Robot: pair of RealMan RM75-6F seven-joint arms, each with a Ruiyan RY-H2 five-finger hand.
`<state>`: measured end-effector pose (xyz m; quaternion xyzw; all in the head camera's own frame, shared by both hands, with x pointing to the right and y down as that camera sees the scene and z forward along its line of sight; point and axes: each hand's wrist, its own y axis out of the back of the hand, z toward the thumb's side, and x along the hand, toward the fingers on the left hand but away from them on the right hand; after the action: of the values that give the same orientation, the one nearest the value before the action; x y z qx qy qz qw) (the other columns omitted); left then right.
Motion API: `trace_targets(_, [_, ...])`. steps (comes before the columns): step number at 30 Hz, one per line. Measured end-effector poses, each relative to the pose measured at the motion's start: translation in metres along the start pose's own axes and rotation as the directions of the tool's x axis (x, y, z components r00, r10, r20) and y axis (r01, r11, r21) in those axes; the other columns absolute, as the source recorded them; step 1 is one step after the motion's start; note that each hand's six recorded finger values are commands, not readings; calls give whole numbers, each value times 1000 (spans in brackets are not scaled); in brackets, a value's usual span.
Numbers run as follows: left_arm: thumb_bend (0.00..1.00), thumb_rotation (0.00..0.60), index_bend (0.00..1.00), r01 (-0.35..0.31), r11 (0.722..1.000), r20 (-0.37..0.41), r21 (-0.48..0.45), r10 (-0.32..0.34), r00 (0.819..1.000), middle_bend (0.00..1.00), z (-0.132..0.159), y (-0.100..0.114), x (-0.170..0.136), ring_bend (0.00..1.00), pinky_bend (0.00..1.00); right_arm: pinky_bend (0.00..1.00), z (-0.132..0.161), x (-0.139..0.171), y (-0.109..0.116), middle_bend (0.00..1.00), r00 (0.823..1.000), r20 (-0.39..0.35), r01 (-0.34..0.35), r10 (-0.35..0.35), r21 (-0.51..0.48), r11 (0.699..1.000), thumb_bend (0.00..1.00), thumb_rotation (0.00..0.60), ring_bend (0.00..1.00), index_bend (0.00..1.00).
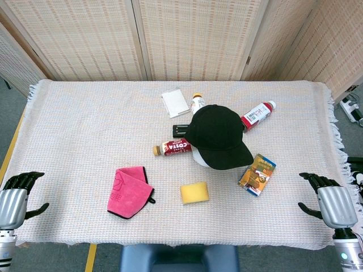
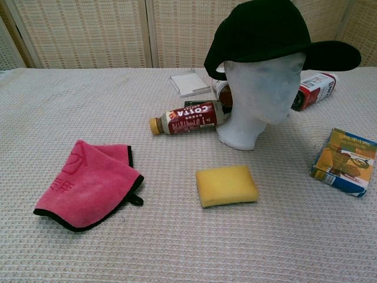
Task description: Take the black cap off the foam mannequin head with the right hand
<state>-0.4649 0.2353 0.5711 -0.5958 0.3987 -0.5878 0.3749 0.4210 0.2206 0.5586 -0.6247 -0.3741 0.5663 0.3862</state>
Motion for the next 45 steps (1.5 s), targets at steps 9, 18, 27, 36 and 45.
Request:
trace_targets(9, [114, 600, 281, 1, 1000, 1, -17, 0, 1000, 286, -2, 2, -2, 231, 248, 763, 16, -7, 10, 372, 997, -62, 53, -54, -15, 998, 0, 600, 638, 304])
trace_targets(18, [114, 600, 281, 9, 999, 12, -37, -8, 1000, 287, 0, 2, -3, 232, 248, 913, 56, -42, 30, 373, 975, -178, 130, -135, -40, 991, 3, 600, 781, 299])
trace_targets(27, [114, 600, 288, 21, 999, 5, -44, -21, 1000, 288, -2, 3, -4, 238, 248, 920, 107, -80, 32, 372, 949, -274, 138, -157, -87, 987, 88, 600, 790, 317])
trace_targets(36, [114, 600, 302, 32, 998, 1, -51, -32, 999, 288, -3, 2, -3, 241, 248, 965, 140, -104, 17, 445, 936, -309, 126, -167, -150, 981, 272, 600, 823, 438])
trace_targets(45, [114, 600, 318, 43, 997, -2, -58, -43, 999, 288, -4, -1, -3, 242, 247, 1000, 154, -116, 9, 616, 918, -314, 174, -240, -224, 959, 487, 600, 892, 699])
